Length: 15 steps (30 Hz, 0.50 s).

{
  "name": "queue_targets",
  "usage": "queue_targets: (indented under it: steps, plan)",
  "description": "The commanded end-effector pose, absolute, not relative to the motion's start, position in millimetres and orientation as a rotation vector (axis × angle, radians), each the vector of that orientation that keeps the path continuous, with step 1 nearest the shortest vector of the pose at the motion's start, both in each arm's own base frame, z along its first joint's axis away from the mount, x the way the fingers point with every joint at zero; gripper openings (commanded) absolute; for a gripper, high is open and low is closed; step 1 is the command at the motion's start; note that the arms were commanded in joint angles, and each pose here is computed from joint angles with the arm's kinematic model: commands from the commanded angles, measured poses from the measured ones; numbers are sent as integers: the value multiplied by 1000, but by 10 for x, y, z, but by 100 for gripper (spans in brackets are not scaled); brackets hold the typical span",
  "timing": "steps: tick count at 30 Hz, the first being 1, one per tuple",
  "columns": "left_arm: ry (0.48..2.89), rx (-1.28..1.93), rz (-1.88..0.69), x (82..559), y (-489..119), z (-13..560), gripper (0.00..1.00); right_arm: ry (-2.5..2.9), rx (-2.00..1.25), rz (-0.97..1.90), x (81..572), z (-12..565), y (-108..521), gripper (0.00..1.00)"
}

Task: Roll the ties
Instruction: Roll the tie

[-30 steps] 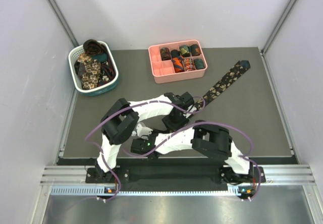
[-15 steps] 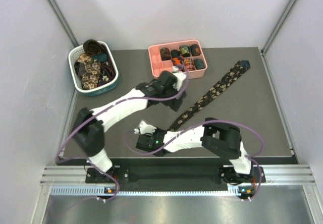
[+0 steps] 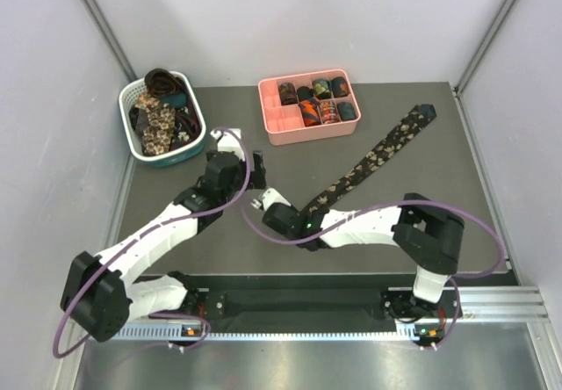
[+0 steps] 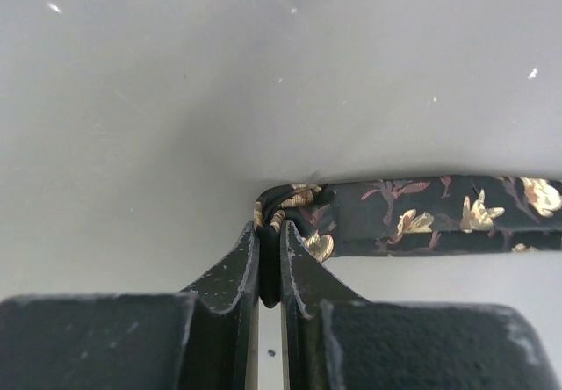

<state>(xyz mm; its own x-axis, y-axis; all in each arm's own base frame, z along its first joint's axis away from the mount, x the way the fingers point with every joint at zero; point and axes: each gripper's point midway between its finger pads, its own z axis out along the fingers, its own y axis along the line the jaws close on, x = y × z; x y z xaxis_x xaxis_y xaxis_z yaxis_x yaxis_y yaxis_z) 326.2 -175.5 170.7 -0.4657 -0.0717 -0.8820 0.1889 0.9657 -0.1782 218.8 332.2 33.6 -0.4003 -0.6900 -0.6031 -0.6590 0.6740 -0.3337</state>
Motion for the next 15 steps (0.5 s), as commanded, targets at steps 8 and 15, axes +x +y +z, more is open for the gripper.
queue_targets:
  steps: [8,15]
  plan:
    - [1845,-128,-331,3276,-1506,1973,99,2142,-901,406,2261,735,3509,0]
    - [1921,-14,-361,3258,-1671,1718,99,2205,-838,666,2291,776,3421,0]
